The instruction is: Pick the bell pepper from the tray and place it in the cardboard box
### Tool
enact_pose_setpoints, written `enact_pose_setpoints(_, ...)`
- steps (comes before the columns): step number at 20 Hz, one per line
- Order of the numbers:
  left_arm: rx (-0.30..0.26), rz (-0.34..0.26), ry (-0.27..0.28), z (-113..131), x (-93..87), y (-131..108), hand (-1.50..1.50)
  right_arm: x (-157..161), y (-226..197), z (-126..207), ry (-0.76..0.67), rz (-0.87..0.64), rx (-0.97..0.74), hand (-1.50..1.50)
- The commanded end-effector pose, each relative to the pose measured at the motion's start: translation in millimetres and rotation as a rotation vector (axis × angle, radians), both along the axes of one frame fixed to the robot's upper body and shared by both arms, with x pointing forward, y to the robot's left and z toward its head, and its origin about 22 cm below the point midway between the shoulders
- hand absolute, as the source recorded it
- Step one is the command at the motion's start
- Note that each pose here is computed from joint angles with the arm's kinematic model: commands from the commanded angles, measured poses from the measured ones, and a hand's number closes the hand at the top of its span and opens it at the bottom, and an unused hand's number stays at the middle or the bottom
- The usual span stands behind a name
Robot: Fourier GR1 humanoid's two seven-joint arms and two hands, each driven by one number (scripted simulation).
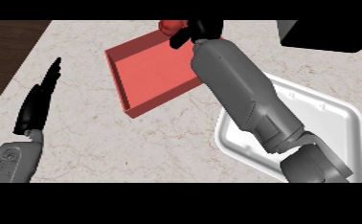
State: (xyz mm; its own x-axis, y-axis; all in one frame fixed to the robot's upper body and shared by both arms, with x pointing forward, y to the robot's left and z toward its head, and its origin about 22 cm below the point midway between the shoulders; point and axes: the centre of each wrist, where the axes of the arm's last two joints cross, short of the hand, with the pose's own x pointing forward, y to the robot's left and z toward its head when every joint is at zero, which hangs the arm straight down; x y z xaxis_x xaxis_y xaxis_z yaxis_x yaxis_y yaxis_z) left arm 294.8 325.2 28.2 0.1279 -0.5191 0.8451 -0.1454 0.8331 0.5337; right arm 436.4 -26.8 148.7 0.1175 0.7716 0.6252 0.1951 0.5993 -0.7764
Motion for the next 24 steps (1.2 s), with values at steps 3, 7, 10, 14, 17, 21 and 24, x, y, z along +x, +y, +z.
enact_pose_setpoints(3, 0.013, -0.028, -0.031, 6.0, 6.6, -3.5, 0.00, 7.1, -11.3, -11.4, 0.053, -0.033, 0.097, -1.50)
enact_pose_setpoints(7, 0.006, -0.029, -0.011, 0.5, 2.0, 6.7, 0.00, 6.5, -15.4, -21.8, -0.005, -0.009, 0.108, -1.50)
enact_pose_setpoints(10, -0.004, -0.022, -0.018, 3.7, 3.6, -4.3, 0.00, 6.7, -10.3, -9.8, -0.138, 0.006, 0.149, -1.50)
enact_pose_setpoints(14, 0.004, 0.001, -0.012, 0.9, 3.7, -1.8, 0.00, 6.9, -11.2, -5.5, -0.271, -0.027, 0.235, -1.50)
enact_pose_setpoints(17, -0.022, -0.011, 0.008, -9.3, -1.2, -8.4, 0.00, 7.1, -14.0, -0.8, -0.330, -0.083, 0.354, -1.50)
enact_pose_setpoints(21, 0.003, 0.040, 0.006, -10.1, -14.6, 23.2, 0.00, 8.9, -24.0, -6.7, -0.372, -0.051, 0.412, -1.50)
enact_pose_setpoints(24, 0.004, 0.063, 0.026, -12.3, -18.4, 16.0, 0.00, 5.3, -35.3, -25.1, -0.365, -0.055, 0.472, -1.50)
